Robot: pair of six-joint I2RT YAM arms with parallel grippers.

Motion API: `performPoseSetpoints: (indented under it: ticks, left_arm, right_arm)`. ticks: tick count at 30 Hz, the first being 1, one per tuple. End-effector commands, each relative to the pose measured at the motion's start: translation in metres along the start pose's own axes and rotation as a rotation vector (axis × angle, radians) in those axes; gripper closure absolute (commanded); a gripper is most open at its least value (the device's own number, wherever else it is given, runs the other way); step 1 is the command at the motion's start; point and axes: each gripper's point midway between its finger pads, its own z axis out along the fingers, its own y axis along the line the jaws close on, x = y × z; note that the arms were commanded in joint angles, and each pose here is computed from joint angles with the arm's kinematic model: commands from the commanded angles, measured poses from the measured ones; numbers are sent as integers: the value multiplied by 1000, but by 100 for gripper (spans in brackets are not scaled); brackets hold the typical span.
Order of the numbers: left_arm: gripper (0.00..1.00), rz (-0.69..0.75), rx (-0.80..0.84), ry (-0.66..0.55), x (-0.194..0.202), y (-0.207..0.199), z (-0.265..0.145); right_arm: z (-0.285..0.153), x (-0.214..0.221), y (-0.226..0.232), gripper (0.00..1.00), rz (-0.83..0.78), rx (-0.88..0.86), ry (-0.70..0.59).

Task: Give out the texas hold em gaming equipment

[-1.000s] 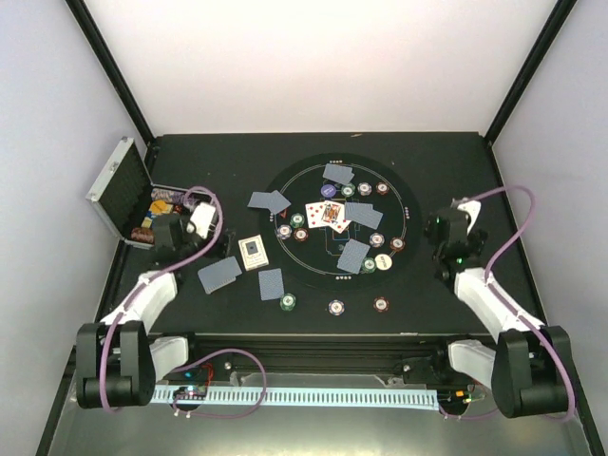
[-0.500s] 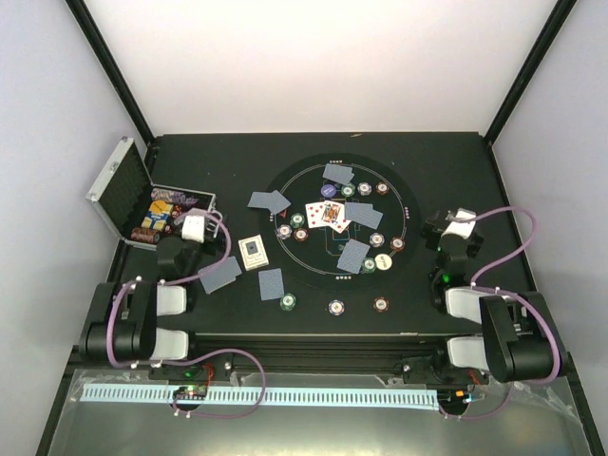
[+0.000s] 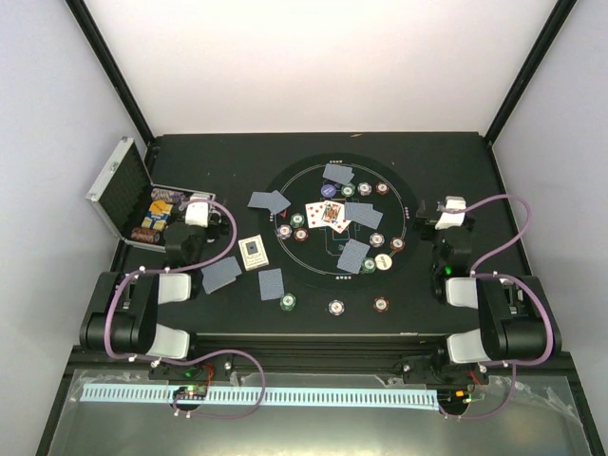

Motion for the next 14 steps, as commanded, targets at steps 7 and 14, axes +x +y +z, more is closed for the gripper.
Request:
performPoseSetpoints:
  ticks: [7, 14]
  left_arm:
    - [1, 0, -26, 115, 21, 3, 0]
    - [1, 0, -25, 113, 21, 3, 0]
  right_arm:
    - [0, -6, 1, 0, 13, -14, -19]
    - [3, -5, 2, 0, 17, -42, -8]
